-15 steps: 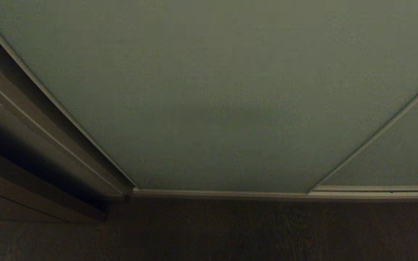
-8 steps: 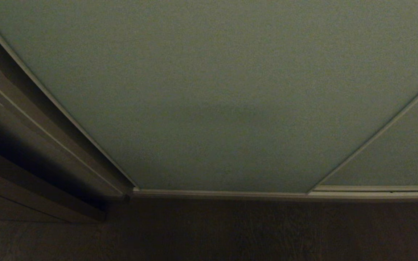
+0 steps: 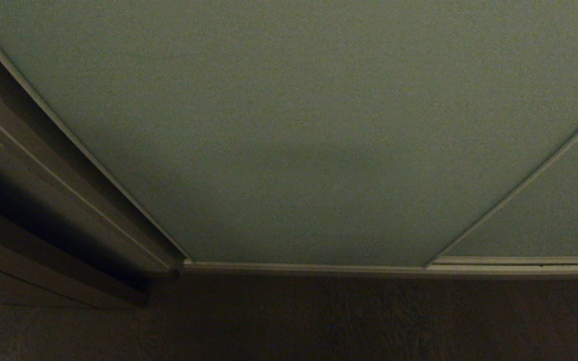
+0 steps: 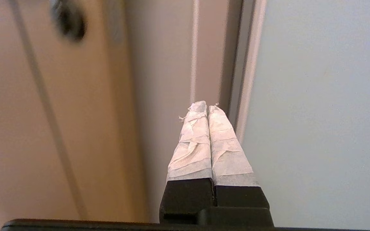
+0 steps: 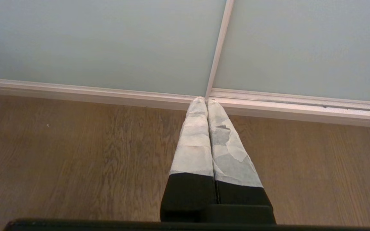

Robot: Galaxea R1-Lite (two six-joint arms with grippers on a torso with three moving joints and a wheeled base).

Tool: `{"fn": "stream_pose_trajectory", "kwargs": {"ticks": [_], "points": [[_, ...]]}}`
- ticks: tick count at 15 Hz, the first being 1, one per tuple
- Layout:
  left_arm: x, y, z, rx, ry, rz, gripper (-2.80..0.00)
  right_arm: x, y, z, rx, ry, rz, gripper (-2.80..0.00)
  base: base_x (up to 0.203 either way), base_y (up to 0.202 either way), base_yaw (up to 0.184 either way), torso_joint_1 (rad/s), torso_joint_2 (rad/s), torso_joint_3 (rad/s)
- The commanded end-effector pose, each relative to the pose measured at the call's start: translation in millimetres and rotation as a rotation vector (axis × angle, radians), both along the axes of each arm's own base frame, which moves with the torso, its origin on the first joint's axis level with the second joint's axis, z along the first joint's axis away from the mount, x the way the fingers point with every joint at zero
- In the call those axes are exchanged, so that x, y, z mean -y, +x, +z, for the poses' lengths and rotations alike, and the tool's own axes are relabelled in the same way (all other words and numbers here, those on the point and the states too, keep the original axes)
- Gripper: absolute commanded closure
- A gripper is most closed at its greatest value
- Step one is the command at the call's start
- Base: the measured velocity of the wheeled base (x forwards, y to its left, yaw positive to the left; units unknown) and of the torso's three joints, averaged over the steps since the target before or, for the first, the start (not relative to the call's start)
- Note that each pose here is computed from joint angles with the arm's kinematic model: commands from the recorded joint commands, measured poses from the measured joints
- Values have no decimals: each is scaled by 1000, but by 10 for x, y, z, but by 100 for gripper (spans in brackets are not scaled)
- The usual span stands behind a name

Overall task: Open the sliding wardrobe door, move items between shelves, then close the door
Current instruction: Open the door

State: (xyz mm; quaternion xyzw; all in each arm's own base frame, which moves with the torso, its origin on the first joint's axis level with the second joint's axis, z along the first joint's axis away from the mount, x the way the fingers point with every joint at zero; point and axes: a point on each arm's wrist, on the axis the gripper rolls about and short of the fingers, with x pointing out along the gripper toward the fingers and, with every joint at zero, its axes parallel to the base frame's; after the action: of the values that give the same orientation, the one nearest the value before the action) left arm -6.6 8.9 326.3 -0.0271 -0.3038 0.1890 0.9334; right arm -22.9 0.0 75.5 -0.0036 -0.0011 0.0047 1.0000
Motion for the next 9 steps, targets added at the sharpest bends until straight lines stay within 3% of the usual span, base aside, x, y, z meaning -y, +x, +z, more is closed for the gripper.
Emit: {"fn": "stream_pose_trajectory", "kwargs": {"ticks": [1,6,9], "points": [[7,253,188,-20,0,-3,0,0,0,1,1,0,1,0,0,0,0,0,0,0],[2,431,471,16,34,-33,0,0,0,1,1,0,1,0,0,0,0,0,0,0],[-76,596,608,-46,11,34,0,0,0,1,1,0,1,0,0,0,0,0,0,0]]}}
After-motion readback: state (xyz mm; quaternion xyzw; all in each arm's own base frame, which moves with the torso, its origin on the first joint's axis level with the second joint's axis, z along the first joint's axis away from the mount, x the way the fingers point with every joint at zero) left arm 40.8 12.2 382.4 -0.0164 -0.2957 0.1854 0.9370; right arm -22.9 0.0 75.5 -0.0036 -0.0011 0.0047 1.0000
